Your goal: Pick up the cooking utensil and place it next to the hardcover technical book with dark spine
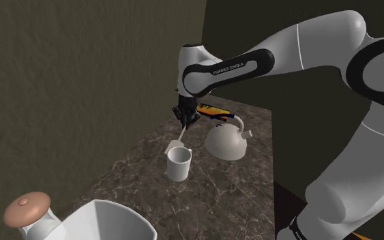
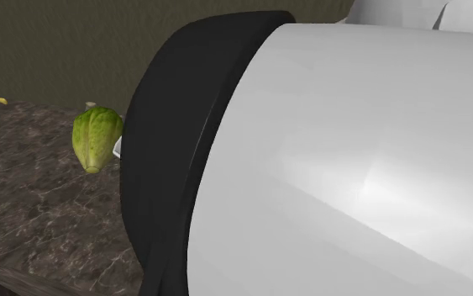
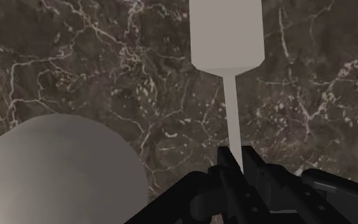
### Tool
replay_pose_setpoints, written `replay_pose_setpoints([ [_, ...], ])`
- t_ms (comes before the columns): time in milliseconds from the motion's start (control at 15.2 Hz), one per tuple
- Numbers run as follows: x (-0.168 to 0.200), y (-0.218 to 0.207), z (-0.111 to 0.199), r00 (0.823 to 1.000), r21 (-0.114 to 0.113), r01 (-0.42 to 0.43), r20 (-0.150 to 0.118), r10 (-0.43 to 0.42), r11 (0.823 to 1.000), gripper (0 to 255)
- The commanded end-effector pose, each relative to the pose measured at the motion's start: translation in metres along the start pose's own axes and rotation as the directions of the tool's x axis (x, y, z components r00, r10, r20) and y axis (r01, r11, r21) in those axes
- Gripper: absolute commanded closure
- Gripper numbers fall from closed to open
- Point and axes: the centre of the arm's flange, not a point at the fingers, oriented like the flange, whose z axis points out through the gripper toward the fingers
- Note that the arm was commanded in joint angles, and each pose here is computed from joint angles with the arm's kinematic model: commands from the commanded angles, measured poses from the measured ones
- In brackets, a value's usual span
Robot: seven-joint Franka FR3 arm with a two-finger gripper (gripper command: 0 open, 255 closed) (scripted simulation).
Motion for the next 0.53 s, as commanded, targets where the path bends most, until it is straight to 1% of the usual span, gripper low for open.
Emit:
replay_pose_setpoints([
  [0,0.027,0.006,0.003,1.0,0.0,0.003,0.0,-0.003,1.0,255],
  [462,0.113,0.04,0.009,1.0,0.0,0.003,0.0,-0.003,1.0,255],
])
